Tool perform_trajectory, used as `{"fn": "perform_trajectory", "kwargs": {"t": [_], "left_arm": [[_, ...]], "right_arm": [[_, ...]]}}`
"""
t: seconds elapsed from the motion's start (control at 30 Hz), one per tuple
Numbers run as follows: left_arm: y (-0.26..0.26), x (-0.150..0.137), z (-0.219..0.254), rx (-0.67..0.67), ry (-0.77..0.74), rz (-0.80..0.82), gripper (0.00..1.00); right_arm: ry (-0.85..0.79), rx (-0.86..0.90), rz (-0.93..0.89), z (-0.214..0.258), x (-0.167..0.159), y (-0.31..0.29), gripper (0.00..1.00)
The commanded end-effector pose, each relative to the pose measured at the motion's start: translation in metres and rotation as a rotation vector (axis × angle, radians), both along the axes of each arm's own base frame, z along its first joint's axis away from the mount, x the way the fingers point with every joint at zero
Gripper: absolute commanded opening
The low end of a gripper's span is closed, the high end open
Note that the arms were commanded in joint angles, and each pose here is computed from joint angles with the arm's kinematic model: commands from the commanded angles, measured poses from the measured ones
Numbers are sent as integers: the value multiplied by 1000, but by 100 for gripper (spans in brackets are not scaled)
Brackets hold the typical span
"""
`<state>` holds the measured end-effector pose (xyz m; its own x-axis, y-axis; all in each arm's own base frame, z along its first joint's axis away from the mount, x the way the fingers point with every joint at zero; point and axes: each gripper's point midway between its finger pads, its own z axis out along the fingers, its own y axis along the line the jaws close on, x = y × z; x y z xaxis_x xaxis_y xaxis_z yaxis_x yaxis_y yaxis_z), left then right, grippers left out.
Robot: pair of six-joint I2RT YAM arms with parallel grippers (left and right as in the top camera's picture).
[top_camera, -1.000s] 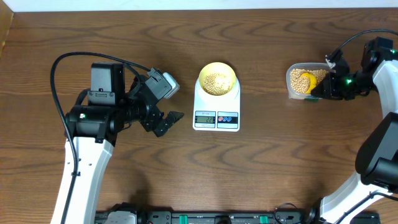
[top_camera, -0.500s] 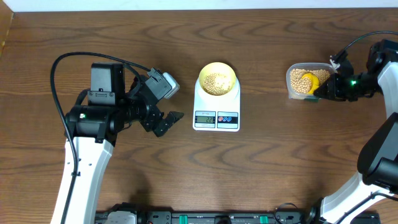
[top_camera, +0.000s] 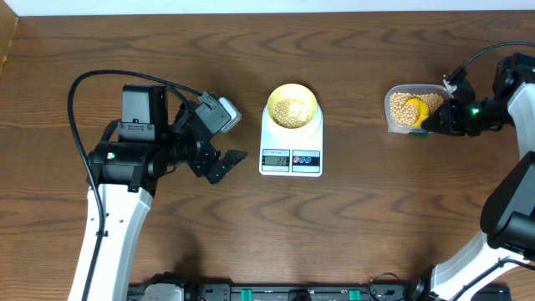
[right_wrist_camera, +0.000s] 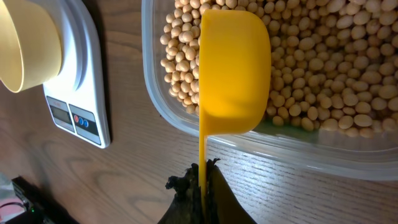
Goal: Scoop item into bowl and weigh 50g on scale
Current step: 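Scoop soybeans again from the tub with the right gripper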
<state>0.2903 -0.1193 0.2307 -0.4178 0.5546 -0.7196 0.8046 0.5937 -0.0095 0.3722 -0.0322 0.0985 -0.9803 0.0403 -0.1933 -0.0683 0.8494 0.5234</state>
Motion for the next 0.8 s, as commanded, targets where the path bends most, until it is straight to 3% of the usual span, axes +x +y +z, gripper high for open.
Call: {"fn": "perform_trajectory", "kwargs": {"t": [0.0,0.77], "left_arm": [[0,2,6,-14,-6,8,99],[0,2,6,-14,-6,8,99]], "right_arm": [[-9,31,8,1,-1,2,1],[-41,71,21,6,1,6,1]]}}
